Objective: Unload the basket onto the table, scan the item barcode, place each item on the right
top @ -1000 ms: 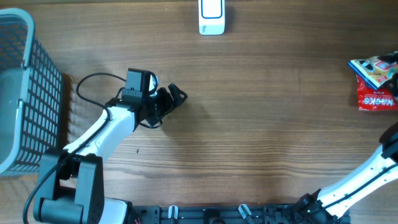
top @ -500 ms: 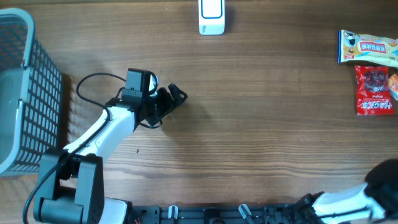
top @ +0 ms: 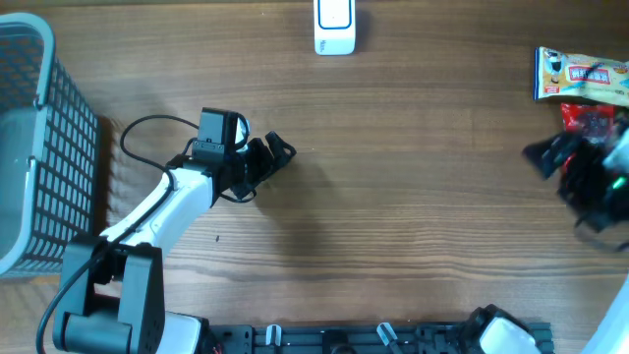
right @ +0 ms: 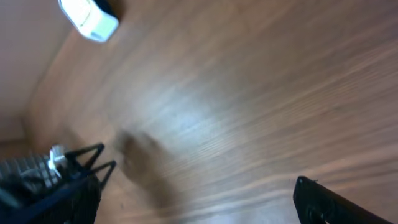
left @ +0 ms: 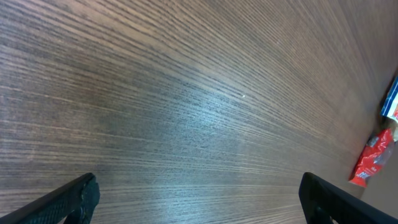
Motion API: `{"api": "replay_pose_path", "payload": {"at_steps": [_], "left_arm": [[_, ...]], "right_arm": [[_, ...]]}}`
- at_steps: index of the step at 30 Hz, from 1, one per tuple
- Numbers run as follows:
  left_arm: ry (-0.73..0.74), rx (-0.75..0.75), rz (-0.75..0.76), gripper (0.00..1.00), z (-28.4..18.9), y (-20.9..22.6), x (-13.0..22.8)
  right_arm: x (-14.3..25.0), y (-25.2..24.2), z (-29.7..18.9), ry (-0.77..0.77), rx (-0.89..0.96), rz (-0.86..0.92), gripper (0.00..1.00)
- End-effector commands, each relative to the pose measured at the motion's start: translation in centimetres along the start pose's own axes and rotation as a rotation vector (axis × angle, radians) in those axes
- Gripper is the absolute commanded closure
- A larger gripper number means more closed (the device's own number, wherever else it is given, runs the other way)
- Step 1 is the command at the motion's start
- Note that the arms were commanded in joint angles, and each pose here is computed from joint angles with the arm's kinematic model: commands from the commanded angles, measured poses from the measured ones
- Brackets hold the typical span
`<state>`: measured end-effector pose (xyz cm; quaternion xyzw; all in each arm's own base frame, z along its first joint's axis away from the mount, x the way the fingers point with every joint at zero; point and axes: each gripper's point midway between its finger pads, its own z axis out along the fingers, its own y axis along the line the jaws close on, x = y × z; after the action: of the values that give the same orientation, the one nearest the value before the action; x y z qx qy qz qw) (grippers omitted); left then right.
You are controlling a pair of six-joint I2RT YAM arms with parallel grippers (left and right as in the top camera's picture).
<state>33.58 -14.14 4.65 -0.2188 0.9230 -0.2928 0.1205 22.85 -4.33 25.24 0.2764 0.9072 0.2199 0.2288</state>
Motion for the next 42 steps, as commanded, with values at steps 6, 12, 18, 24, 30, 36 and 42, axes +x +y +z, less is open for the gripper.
{"api": "replay_pose_path", "payload": {"at_steps": [6, 12, 18, 24, 30, 36, 42], "left_arm": [[-0.004, -0.003, -0.001, 0.00, 0.0, 0.1, -0.1], [-0.004, -0.003, -0.001, 0.00, 0.0, 0.1, -0.1], [-0.004, -0.003, -0.002, 0.00, 0.0, 0.1, -0.1], [-0.004, -0.002, -0.001, 0.00, 0.0, 0.1, -0.1], [-0.004, -0.003, -0.001, 0.00, 0.0, 0.1, -0.1], [-0.004, -0.002, -0.001, 0.00, 0.0, 0.1, -0.1], [-0.004, -0.002, -0.001, 0.00, 0.0, 0.1, -0.1]], "right_arm": [[8.3, -5.9, 6.2, 0.167, 0.134, 0.497, 0.00], [7.3, -9.5, 7.8, 0.153, 0.300, 0.640, 0.00], [1.5, -11.3, 10.1, -0.014, 0.300, 0.571, 0.00], [-3.7, -11.8, 10.2, -0.221, 0.282, 0.487, 0.00], [-5.2, -5.7, 5.0, -0.457, 0.165, 0.287, 0.00], [-2.9, 0.3, 1.1, -0.601, 0.074, 0.072, 0.00], [1.2, 0.1, 2.6, -0.569, 0.009, 0.001, 0.00]]}}
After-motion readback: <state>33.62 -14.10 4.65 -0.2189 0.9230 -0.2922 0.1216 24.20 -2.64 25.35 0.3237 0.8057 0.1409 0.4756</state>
